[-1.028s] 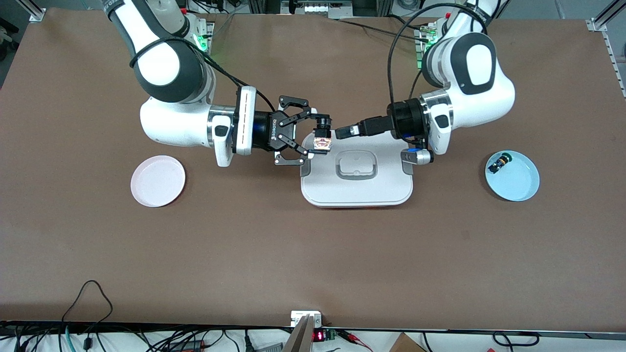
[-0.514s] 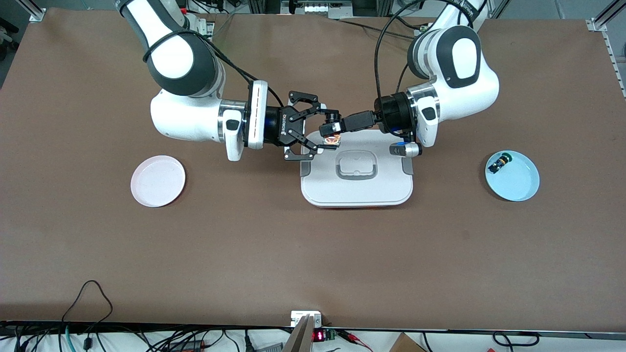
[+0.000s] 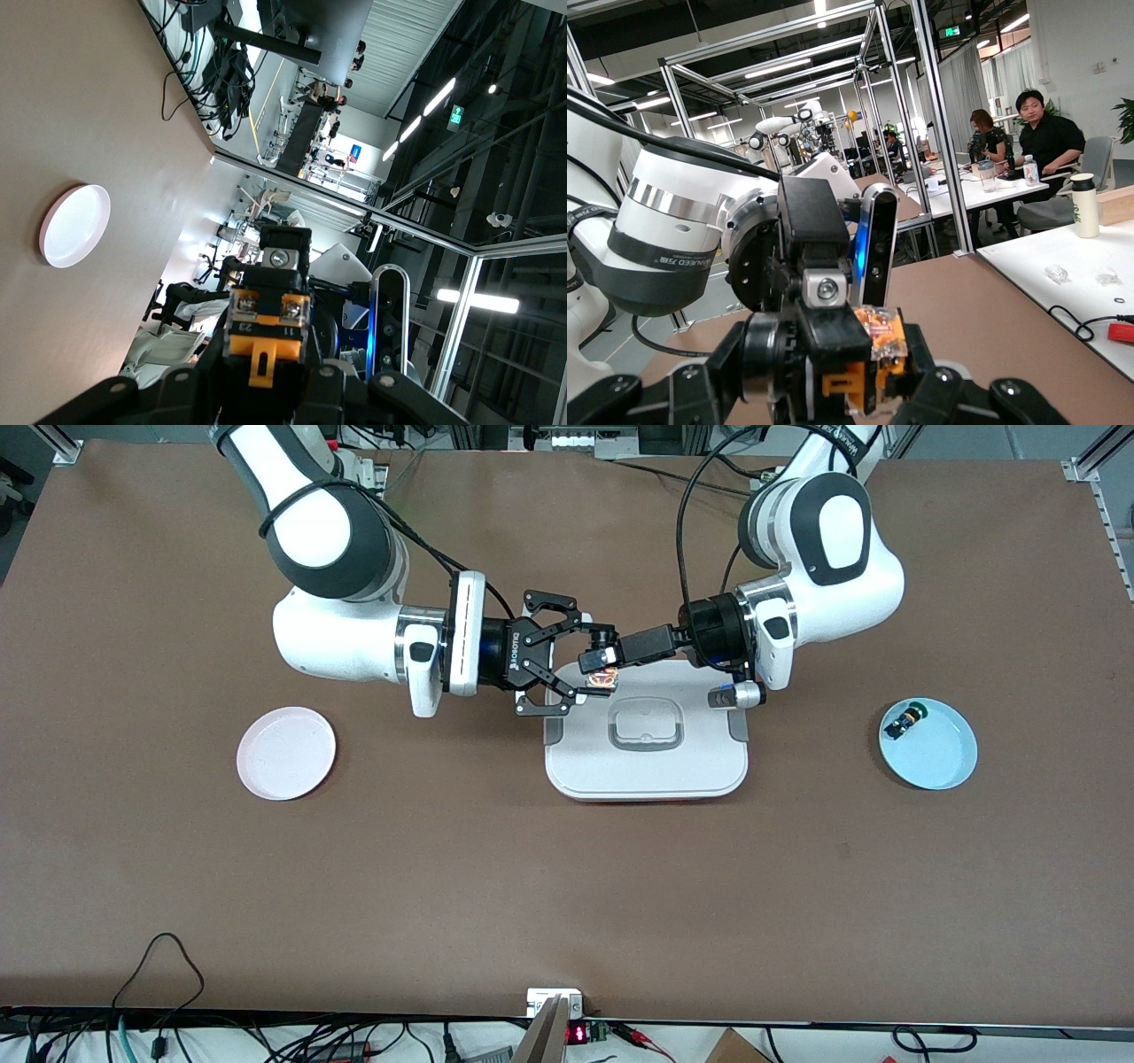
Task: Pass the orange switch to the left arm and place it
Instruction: 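Open the right gripper while the left gripper carries the switch away, then lower the switch onto the blue plate while the right gripper withdraws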
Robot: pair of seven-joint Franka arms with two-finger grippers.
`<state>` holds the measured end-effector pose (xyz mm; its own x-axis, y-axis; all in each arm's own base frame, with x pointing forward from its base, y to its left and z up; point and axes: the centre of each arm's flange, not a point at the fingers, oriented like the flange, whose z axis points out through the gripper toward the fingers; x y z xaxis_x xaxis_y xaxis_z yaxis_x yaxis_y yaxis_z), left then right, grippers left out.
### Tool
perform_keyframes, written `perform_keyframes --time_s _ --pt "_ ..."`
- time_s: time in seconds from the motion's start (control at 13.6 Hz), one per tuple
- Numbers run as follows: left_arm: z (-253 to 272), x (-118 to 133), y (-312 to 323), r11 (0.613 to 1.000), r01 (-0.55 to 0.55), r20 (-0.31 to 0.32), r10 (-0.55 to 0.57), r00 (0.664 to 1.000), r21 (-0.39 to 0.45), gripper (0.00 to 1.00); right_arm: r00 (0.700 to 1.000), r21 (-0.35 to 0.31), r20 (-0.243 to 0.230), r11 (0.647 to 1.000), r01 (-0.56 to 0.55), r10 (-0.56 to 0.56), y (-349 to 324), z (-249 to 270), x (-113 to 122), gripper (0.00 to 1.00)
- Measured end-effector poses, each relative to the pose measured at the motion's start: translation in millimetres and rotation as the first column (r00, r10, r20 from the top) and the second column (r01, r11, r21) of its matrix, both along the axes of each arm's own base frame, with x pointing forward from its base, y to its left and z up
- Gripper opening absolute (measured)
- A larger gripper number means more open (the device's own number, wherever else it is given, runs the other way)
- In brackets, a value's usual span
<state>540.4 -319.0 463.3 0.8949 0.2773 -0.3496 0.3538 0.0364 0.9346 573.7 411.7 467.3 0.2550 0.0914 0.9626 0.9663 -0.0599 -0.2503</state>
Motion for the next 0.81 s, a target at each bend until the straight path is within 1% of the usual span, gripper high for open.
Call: perform_keyframes --time_s 0.07,0.15,0.22,0.29,0.44,0.51,0.59,0.66,0.73,0.81 --pt "0.3 0.4 0.9 1.0 -0.001 0.005 0.001 1.0 0.001 0.36 1.0 0.008 -0.006 1.0 0.003 -0.003 0.9 -0.8 0.2 0.73" --pt "1.5 2.0 4.1 1.0 -0.008 0.012 0.008 1.0 0.004 0.36 1.0 0.024 -0.021 1.0 0.011 -0.01 2.0 -1.8 0.2 0.79" --pt "3.4 5.9 11.8 1.0 -0.023 0.021 0.023 1.0 0.007 0.36 0.999 0.035 -0.033 0.999 0.018 -0.017 2.1 -2.8 0.6 0.87" --pt "5.7 10.1 20.4 0.999 -0.039 0.028 0.039 0.999 0.009 0.36 0.999 0.041 -0.04 0.999 0.022 -0.02 2.0 -3.6 1.0 0.99" --pt "9.9 17.2 36.3 0.998 -0.066 0.044 0.065 0.997 0.016 0.36 0.999 0.044 -0.042 0.999 0.022 -0.021 2.2 -3.8 1.0 1.0" --pt "10.4 19.4 43.4 0.997 -0.065 0.066 0.062 0.996 0.043 0.36 0.999 0.044 -0.043 0.999 0.023 -0.022 1.9 -3.8 1.3 1.0" --pt "7.7 21.7 54.7 0.994 -0.049 0.097 0.04 0.994 0.099 0.36 0.999 0.043 -0.043 0.999 0.029 -0.027 -0.7 -4.0 3.1 1.0" --pt "1.8 24.5 71.1 0.986 -0.014 0.128 -0.008 0.992 0.167 0.36 0.998 0.039 -0.048 0.998 0.044 -0.042 -8.2 -5.6 7.9 1.0" --pt "-8.0 28.4 97.3 0.968 0.041 0.149 -0.08 0.986 0.248 0.36 0.996 0.031 -0.062 0.997 0.07 -0.068 -23.6 -9.9 15.9 1.0" --pt "-19.5 33.2 133.6 0.937 0.099 0.149 -0.156 0.976 0.335 0.36 0.991 0.023 -0.089 0.995 0.102 -0.099 -45.7 -15.0 25.0 1.0"
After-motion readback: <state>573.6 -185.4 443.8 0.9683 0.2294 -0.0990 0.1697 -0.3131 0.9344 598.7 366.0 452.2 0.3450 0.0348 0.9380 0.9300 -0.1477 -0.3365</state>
